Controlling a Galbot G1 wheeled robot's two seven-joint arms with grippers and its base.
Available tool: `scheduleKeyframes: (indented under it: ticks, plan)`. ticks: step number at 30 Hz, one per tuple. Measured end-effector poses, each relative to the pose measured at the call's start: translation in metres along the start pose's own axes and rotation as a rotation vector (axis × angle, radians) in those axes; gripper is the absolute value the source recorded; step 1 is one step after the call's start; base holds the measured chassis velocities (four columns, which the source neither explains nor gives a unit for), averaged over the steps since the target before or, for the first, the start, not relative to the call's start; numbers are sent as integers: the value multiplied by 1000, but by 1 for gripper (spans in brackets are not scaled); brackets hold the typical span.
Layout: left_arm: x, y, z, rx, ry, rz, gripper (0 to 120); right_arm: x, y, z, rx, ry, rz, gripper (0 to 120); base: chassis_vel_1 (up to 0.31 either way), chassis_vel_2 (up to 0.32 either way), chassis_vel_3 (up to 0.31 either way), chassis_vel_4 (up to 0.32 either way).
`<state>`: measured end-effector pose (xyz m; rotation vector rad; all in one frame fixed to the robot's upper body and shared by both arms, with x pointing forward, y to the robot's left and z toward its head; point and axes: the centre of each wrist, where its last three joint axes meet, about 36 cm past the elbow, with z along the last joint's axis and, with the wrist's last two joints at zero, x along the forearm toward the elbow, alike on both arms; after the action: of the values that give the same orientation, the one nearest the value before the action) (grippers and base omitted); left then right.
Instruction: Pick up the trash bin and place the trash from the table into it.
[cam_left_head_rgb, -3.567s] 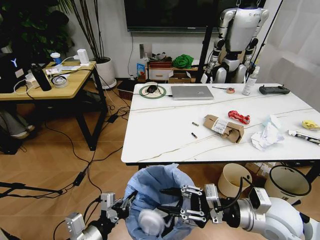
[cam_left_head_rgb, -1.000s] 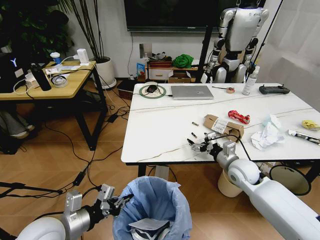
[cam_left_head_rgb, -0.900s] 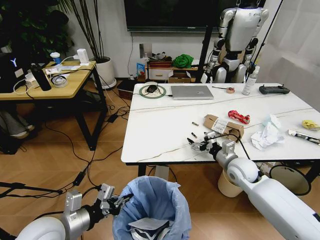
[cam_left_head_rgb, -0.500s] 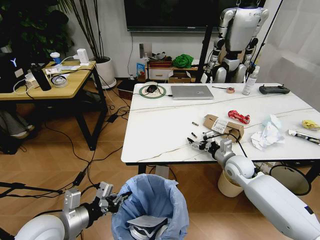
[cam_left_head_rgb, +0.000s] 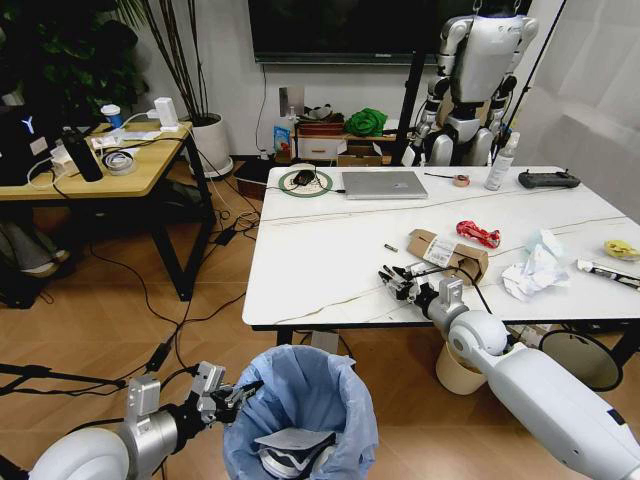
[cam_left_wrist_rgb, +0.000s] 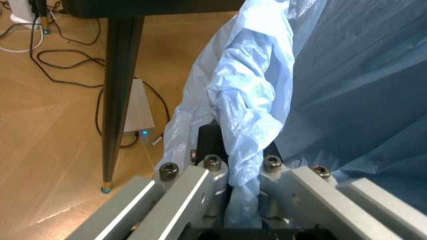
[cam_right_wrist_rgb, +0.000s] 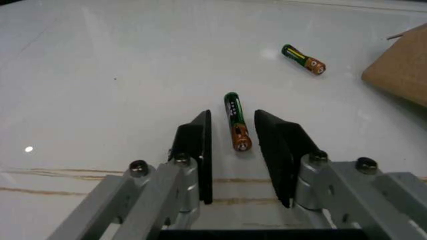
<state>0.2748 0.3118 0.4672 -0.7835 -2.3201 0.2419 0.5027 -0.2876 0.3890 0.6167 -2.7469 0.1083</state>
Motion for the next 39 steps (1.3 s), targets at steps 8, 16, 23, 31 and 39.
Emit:
scheduleKeyframes:
  ticks: [8, 16, 23, 31, 39]
  plan:
    - [-1, 0, 0, 2, -3, 1, 0, 1, -2, 0, -2, 2, -6, 1, 0, 0, 0, 0]
    - [-2, 0, 0, 11, -15, 1, 0, 0, -1, -9, -6, -30, -33, 0, 0, 0, 0, 0]
    - [-3, 0, 2, 19, -22, -4, 0, 21, 23, -43, -43, -159, -245, 0, 0, 0, 0, 0]
    - [-3, -4, 1, 23, -31, 6, 0, 64, 72, -57, -58, -264, -594, 0, 0, 0, 0, 0]
    - [-3, -4, -2, 20, -33, 6, 0, 102, 84, -56, -46, -258, -932, 0, 0, 0, 0, 0]
